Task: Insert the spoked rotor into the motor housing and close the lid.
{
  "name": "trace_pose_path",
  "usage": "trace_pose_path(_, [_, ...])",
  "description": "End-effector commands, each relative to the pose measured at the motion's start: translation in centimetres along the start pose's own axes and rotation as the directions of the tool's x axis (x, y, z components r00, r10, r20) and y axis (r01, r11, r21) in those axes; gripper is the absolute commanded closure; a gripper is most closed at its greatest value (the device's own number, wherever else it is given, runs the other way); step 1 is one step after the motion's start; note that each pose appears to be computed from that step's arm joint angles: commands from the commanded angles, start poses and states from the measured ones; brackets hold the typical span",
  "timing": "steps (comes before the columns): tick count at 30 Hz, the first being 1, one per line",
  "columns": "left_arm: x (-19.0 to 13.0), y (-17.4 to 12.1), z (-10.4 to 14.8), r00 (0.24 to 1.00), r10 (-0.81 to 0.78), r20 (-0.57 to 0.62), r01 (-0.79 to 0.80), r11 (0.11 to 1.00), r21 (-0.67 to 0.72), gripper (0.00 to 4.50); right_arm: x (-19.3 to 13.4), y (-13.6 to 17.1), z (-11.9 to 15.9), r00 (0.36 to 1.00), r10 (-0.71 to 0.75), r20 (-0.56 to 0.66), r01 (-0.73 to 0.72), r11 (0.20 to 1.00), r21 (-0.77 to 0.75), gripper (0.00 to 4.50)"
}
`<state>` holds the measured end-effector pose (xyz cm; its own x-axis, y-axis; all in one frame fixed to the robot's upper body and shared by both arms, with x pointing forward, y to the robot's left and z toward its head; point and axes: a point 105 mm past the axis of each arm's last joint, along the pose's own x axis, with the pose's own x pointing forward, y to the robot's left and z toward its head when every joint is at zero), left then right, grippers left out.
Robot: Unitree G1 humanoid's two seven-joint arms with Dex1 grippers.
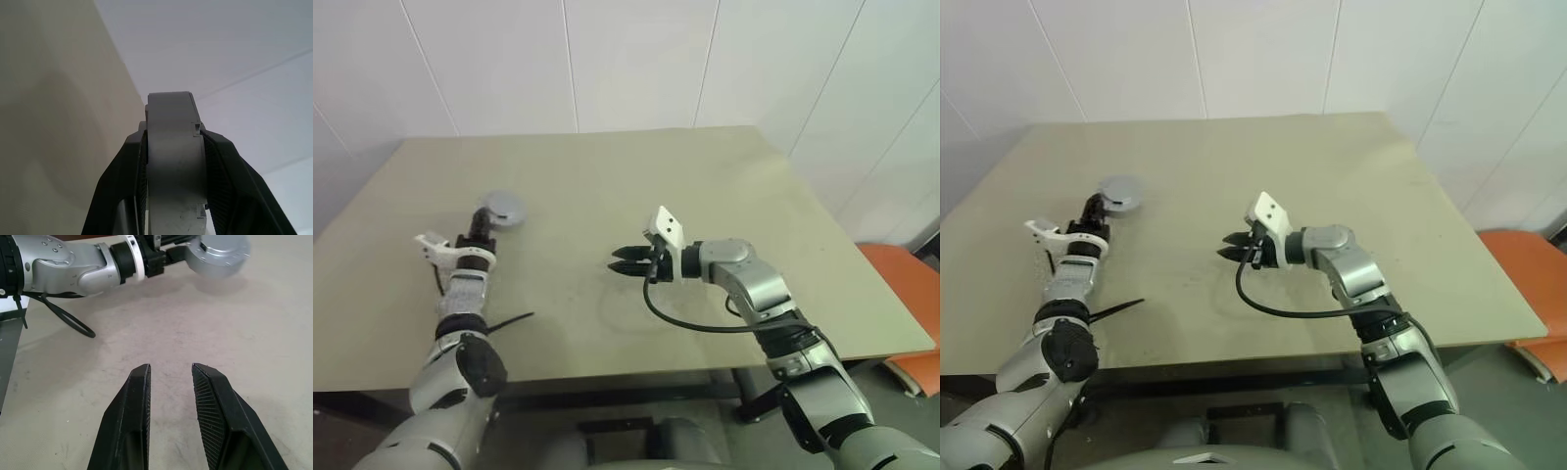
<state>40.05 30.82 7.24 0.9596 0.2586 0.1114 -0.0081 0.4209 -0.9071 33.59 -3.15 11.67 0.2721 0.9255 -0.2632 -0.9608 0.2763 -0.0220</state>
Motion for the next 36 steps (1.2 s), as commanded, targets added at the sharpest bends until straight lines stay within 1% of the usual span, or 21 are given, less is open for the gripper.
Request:
trace_pose_path(1, [0.8, -1.0, 3.9, 0.986, 0.013, 0.163, -0.026, 0.997, 0.074, 3.24, 0.0, 0.1, 1.3, 1.000, 0.001, 0.022, 0.000, 0.999, -0.044, 3.12])
trace_pose_path(6, [0.0, 0.3, 4.8, 0.977, 0.061, 0.203, -0.106, 0.969, 0.221, 3.24, -0.3, -0.1, 0.9, 1.000, -0.009, 0.009, 0.010, 0.999, -0.037, 3.12])
trace_pose_path(10, [-0.4, 1.1, 4.9, 0.971, 0.097, 0.217, -0.151, 0.958, 0.245, 3.24, -0.2, 0.1, 0.9, 1.000, 0.001, 0.010, -0.001, 1.000, -0.025, 3.12])
trace_pose_path(14, [-0.4, 1.3, 4.3, 0.974, 0.108, 0.200, -0.163, 0.946, 0.280, 3.24, -0.2, -0.1, 0.9, 1.000, -0.005, 0.007, 0.005, 1.000, -0.014, 3.12])
trace_pose_path(16, [-0.5, 1.5, 3.9, 0.973, 0.124, 0.192, -0.177, 0.942, 0.286, 2.51, -0.1, -0.1, 0.8, 1.000, -0.009, 0.004, 0.009, 1.000, -0.010, 3.12])
trace_pose_path(19, [-0.3, 1.4, 2.8, 0.976, 0.144, 0.163, -0.189, 0.932, 0.309, 1.62, -0.1, -0.3, 0.6, 1.000, -0.020, -0.002, 0.020, 1.000, -0.001, 3.12])
trace_pose_path(20, [-0.3, 1.5, 2.5, 0.976, 0.155, 0.155, -0.197, 0.929, 0.314, 1.26, -0.1, -0.4, 0.5, 1.000, -0.024, -0.004, 0.024, 1.000, 0.002, 3.12])
trace_pose_path(21, [-0.4, 1.8, 1.8, 0.972, 0.187, 0.139, -0.222, 0.924, 0.310, 0.91, 0.0, -0.4, 0.3, 1.000, -0.029, -0.010, 0.029, 1.000, 0.006, 3.12])
trace_pose_path(23, [-0.9, 2.6, -0.6, 0.962, 0.264, 0.073, -0.273, 0.902, 0.334, 0.23, 0.0, -0.5, 0.0, 0.999, -0.036, -0.018, 0.036, 0.999, 0.016, 3.12])
trace_pose_path(24, [-1.2, 2.8, -1.6, 0.957, 0.286, 0.041, -0.281, 0.891, 0.358, 0.03, 0.0, -0.6, 0.0, 0.999, -0.038, -0.019, 0.039, 0.999, 0.021, 3.12])
trace_pose_path(27, [-2.9, 3.1, -4.7, 0.934, 0.352, -0.067, -0.305, 0.879, 0.366, 0.03, 0.0, -0.7, 0.0, 0.999, -0.050, -0.017, 0.051, 0.998, 0.035, 3.12])
trace_pose_path(29, [-4.2, 2.6, -5.8, 0.919, 0.374, -0.127, -0.308, 0.879, 0.363, 0.03, 0.0, -0.8, 0.0, 0.998, -0.057, -0.016, 0.058, 0.997, 0.043, 3.12])
trace_pose_path(31, [-6.2, 1.5, -6.9, 0.900, 0.384, -0.207, -0.293, 0.884, 0.365, 0.03, -0.1, -0.9, -0.1, 0.998, -0.060, -0.015, 0.061, 0.997, 0.051, 3.12])
trace_pose_path(34, [-8.5, -0.3, -7.7, 0.874, 0.359, -0.327, -0.218, 0.892, 0.395, 0.03, -0.3, -1.0, -0.1, 0.997, -0.071, -0.008, 0.072, 0.995, 0.064, 3.12])
trace_pose_path(36, [-9.4, -1.3, -7.9, 0.860, 0.309, -0.407, -0.113, 0.892, 0.437, 0.00, -0.6, -1.8, 0.4, 0.992, -0.127, 0.020, 0.125, 0.989, 0.076, 2.73])
